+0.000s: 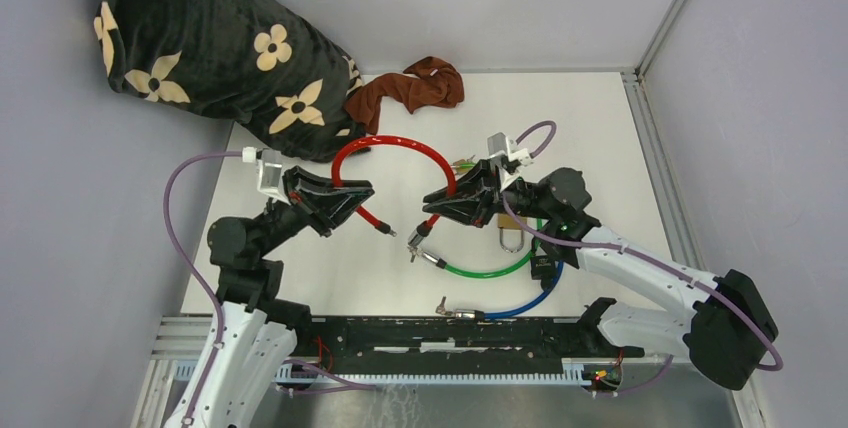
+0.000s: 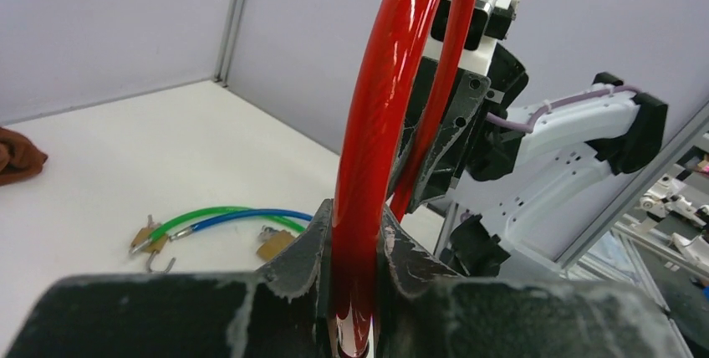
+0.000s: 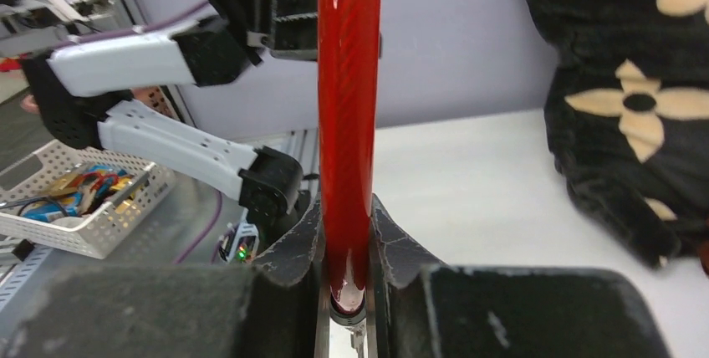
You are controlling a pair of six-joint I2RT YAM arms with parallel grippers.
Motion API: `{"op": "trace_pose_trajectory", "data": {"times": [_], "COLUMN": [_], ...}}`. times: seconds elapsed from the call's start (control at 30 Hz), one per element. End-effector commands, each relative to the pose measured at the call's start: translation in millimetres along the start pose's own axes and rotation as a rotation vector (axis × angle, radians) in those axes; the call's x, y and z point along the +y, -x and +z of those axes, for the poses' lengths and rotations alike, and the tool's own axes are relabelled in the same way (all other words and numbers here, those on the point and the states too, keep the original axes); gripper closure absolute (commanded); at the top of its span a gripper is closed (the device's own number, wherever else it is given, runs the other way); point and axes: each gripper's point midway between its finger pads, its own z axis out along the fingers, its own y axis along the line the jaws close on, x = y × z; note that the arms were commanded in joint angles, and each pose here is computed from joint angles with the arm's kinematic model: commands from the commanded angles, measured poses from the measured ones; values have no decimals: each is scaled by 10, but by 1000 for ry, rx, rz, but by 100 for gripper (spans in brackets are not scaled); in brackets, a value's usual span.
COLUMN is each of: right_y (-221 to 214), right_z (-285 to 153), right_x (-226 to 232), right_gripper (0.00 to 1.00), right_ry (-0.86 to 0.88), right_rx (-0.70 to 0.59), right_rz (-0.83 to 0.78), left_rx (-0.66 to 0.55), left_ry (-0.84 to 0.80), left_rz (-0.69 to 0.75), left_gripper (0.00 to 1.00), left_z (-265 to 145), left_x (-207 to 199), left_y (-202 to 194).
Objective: Lock with the key
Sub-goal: Pick up the lock from the center of the board.
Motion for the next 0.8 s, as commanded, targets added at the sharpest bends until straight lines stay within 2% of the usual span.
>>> {"op": "trace_pose_trajectory", "data": {"times": [0.0, 0.1, 0.23, 0.53, 0.67, 0.77], "right_y": [654, 700, 786, 909, 958, 959], "right_z": [0, -25, 0, -5, 113, 165], "right_x": [424, 539, 709, 991, 939, 907], "right_gripper": [100, 100, 100, 100, 100, 100], "right_ry": [163, 213, 277, 433, 478, 499], "right_rx": [-199, -215, -219, -203, -117, -63], "right_rz": [-103, -102, -131, -316, -449, -479], "left_rx": [-172, -195, -235, -256, -248, -240], "left_ry": [-85, -100, -137, -159, -199, -215], "left_rz": [-25, -57, -10, -104, -99, -71], "left_gripper": [98, 98, 98, 98, 98, 98], "left_z": [33, -3, -28, -68, -79, -97], "left_x": [-352, -414, -542, -604, -692, -730], "left_y": [542, 565, 689, 703, 712, 691]}}
